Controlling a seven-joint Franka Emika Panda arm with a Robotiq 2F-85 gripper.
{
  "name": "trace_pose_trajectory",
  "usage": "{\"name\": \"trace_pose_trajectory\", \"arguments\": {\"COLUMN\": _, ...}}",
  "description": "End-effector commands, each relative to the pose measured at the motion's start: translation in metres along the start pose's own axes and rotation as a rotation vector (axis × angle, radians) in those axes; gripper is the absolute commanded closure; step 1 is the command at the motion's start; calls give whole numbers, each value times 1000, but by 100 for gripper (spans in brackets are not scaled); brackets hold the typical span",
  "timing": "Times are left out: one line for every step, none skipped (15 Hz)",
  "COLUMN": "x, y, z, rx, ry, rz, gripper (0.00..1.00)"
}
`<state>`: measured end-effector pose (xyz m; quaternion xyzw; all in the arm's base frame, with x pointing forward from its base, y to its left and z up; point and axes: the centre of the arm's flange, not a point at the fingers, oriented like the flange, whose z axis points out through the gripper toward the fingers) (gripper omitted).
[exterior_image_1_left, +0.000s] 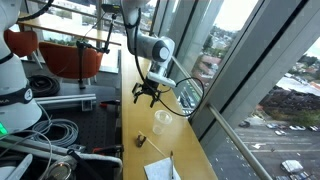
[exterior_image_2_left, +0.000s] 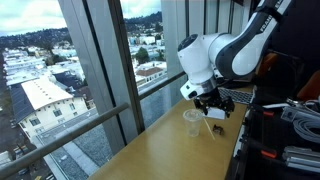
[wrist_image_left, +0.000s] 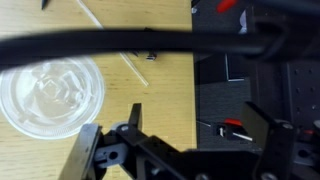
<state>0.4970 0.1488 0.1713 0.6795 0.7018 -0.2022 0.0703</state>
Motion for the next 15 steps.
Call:
{"name": "trace_pose_trajectory", "arguments": {"x": -44, "y": -36, "z": -38, "rx": -83, "ry": -14, "rz": 38, "gripper": 0}}
{"name": "trace_pose_trajectory", "arguments": {"x": -52, "y": -40, "z": -44, "rx": -102, "ry": -10, "rz": 54, "gripper": 0}}
{"name": "trace_pose_trajectory", "arguments": {"x": -63, "y": -41, "z": -50, "rx": -119, "ry": -6, "rz": 64, "gripper": 0}}
{"name": "trace_pose_trajectory", "arguments": {"x": -67, "y": -45, "z": -54, "rx": -132, "ry": -4, "rz": 77, "gripper": 0}}
{"name": "trace_pose_trajectory", "arguments": {"x": -75, "y": -44, "z": -56, "rx": -139, "ry": 4, "rz": 91, "gripper": 0}}
{"name": "trace_pose_trajectory", "arguments": {"x": -79, "y": -43, "z": -57, "rx": -142, "ry": 7, "rz": 111, "gripper": 0}}
{"name": "trace_pose_trajectory", "arguments": {"x": -65, "y": -33, "z": -55, "rx": -106, "ry": 4, "rz": 88, "gripper": 0}}
{"name": "trace_pose_trajectory", "arguments": {"x": -71, "y": -34, "z": -57, "rx": -111, "ry": 7, "rz": 98, "gripper": 0}}
{"name": "trace_pose_trajectory", "arguments": {"x": -74, "y": -36, "z": -58, "rx": -113, "ry": 8, "rz": 104, "gripper": 0}}
{"name": "trace_pose_trajectory", "arguments": {"x": -75, "y": -36, "z": -58, "rx": -113, "ry": 8, "rz": 105, "gripper": 0}}
{"name": "trace_pose_trajectory", "arguments": {"x": -75, "y": -36, "z": -57, "rx": -112, "ry": 8, "rz": 105, "gripper": 0}}
{"name": "trace_pose_trajectory", "arguments": {"x": -75, "y": -37, "z": -57, "rx": -111, "ry": 8, "rz": 105, "gripper": 0}}
{"name": "trace_pose_trajectory", "arguments": {"x": -75, "y": -37, "z": -57, "rx": -111, "ry": 8, "rz": 105, "gripper": 0}}
{"name": "trace_pose_trajectory", "arguments": {"x": -75, "y": -37, "z": -56, "rx": -111, "ry": 8, "rz": 105, "gripper": 0}}
{"name": "trace_pose_trajectory", "arguments": {"x": -75, "y": -37, "z": -56, "rx": -111, "ry": 8, "rz": 105, "gripper": 0}}
